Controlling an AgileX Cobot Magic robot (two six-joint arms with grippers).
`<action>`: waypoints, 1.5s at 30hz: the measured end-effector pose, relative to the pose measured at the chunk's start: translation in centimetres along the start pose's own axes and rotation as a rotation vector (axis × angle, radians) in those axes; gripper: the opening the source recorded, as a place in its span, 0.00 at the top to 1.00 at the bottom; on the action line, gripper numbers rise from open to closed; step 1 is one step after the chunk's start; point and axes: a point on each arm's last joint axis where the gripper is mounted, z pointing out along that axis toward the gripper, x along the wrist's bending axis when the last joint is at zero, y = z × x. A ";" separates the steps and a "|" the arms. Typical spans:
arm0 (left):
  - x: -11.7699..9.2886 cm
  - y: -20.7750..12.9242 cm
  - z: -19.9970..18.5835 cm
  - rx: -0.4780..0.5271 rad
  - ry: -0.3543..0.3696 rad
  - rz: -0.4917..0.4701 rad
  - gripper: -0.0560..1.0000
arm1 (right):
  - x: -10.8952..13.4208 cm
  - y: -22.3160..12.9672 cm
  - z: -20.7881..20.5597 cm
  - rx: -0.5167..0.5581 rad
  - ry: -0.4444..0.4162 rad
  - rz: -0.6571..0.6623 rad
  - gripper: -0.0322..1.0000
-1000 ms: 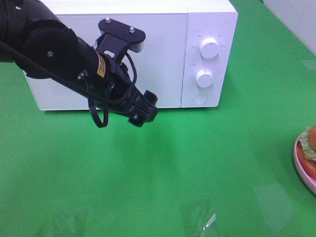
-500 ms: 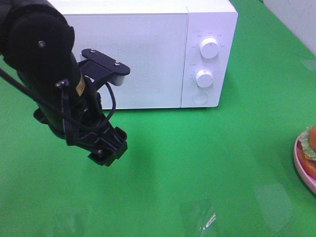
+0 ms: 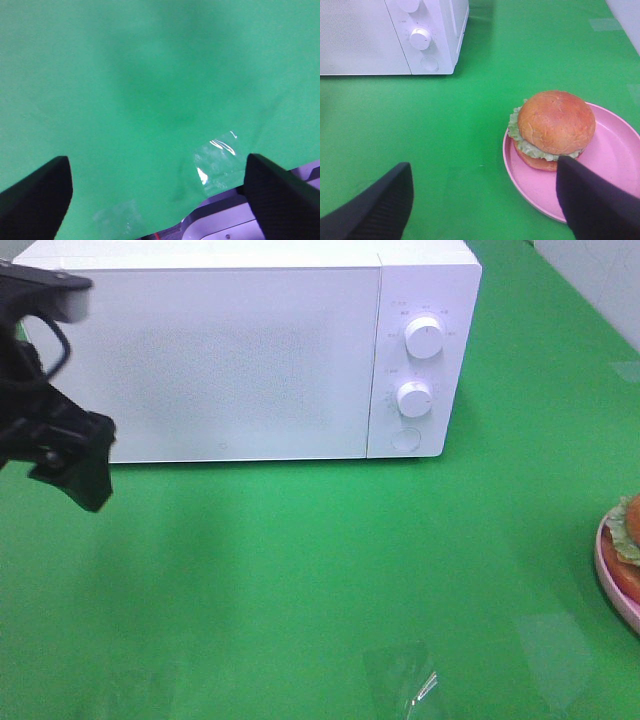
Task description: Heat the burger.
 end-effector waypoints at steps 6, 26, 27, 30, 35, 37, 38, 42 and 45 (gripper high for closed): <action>4.8 -1.6 -3.2 -0.059 -0.037 -0.135 0.14 | 0.0 0.0 0.0 0.000 0.000 0.000 0.23; 7.2 -14.5 -8.1 -0.300 0.082 -0.340 0.14 | 0.0 0.0 0.0 0.000 0.000 0.000 0.23; 7.2 -14.5 -8.1 -0.300 0.082 -0.340 0.14 | 0.0 0.0 0.0 0.000 0.000 0.000 0.23; 6.2 -17.3 -7.3 -0.349 0.093 -0.336 0.14 | 0.0 0.0 0.0 0.000 0.000 0.000 0.23; 5.3 -19.9 -5.8 -0.377 0.100 -0.333 0.14 | 0.0 0.0 0.0 0.000 0.000 0.000 0.23; 5.1 -20.6 -5.3 -0.386 0.104 -0.330 0.14 | 0.0 0.0 0.0 0.000 0.000 0.000 0.23; 5.1 -20.6 -5.3 -0.386 0.104 -0.330 0.14 | 0.0 0.0 0.0 0.000 0.000 0.000 0.23; 4.6 -22.0 -4.9 -0.461 0.125 -0.321 0.14 | 0.0 0.0 0.0 0.000 0.000 0.000 0.23; 4.6 -22.3 -5.1 -0.507 0.139 -0.317 0.14 | 0.0 0.0 0.0 0.000 0.000 0.000 0.23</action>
